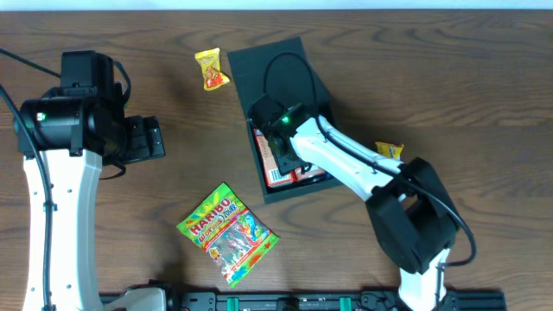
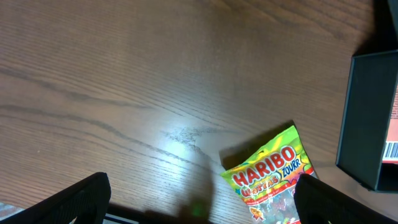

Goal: Pack container
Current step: 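Carry the Pringles can into the box between red box and bar, then release the can and move the right gripper to the yellow packet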

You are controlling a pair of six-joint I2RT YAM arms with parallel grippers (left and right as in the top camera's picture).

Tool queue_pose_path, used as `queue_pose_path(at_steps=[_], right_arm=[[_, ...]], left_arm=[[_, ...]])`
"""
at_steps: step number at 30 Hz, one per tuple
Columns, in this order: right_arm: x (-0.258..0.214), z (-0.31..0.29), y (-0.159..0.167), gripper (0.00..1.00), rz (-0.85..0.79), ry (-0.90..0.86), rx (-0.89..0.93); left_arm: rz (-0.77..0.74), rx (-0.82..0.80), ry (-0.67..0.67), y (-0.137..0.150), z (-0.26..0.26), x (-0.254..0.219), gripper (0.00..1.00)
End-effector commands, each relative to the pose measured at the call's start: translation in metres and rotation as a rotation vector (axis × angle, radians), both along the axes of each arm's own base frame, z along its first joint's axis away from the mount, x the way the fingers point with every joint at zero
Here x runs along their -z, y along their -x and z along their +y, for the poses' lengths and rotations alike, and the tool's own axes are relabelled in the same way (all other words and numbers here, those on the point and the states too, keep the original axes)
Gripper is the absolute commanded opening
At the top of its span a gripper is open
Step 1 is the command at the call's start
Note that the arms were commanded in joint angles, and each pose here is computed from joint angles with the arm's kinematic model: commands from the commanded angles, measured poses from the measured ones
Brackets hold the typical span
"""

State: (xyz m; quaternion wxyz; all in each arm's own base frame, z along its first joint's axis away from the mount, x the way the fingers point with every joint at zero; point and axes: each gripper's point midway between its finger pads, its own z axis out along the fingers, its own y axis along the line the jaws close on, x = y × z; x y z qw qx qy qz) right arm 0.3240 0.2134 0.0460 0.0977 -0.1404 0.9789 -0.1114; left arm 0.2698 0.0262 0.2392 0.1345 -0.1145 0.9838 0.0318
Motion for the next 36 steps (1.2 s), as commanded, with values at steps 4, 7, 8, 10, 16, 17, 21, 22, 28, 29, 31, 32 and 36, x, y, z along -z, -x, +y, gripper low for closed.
queue_pose_path(at_steps=[4, 7, 8, 10, 16, 17, 21, 22, 28, 29, 31, 32, 36], right_arm=[[-0.045, 0.002, -0.001, 0.83, -0.076, -0.086, 0.008], [-0.063, 0.002, -0.001, 0.79, -0.112, -0.115, 0.008], [-0.068, 0.001, -0.002, 0.76, -0.128, -0.119, 0.009], [-0.079, -0.007, -0.009, 0.61, -0.177, -0.108, 0.024], [-0.092, -0.041, -0.016, 0.25, -0.138, -0.155, 0.069], [-0.096, -0.046, -0.018, 0.31, -0.131, -0.19, 0.063], [-0.112, -0.085, -0.021, 0.56, -0.147, -0.244, 0.05], [-0.115, -0.095, -0.017, 0.59, -0.14, -0.262, 0.031], [-0.114, -0.13, 0.021, 0.78, -0.08, -0.38, 0.007], [-0.108, -0.137, 0.029, 0.82, -0.069, -0.371, 0.026], [-0.092, -0.147, 0.042, 0.93, -0.047, -0.354, 0.034], [-0.085, -0.15, 0.046, 0.94, -0.04, -0.348, 0.026], [-0.051, -0.154, 0.049, 0.94, -0.054, -0.329, 0.005]], left_arm=[[-0.001, -0.02, -0.002, 0.0, 0.002, -0.001, 0.95], [-0.001, -0.021, -0.002, 0.0, 0.002, -0.001, 0.95], [-0.001, -0.021, -0.002, 0.0, 0.002, -0.001, 0.95], [-0.001, -0.02, -0.002, 0.0, 0.002, -0.001, 0.95], [-0.001, -0.02, -0.002, 0.0, 0.002, -0.001, 0.95], [-0.001, -0.021, -0.002, 0.0, 0.002, -0.001, 0.95], [-0.001, -0.02, -0.002, 0.0, 0.002, -0.001, 0.95], [-0.001, -0.02, -0.002, 0.0, 0.002, -0.001, 0.95], [-0.001, -0.02, -0.002, 0.0, 0.002, -0.001, 0.95], [-0.001, -0.021, -0.002, 0.0, 0.002, -0.001, 0.95], [-0.001, -0.02, -0.002, 0.0, 0.002, -0.001, 0.95], [-0.001, -0.02, -0.002, 0.0, 0.002, -0.001, 0.95], [-0.001, -0.021, -0.002, 0.0, 0.002, -0.001, 0.95]])
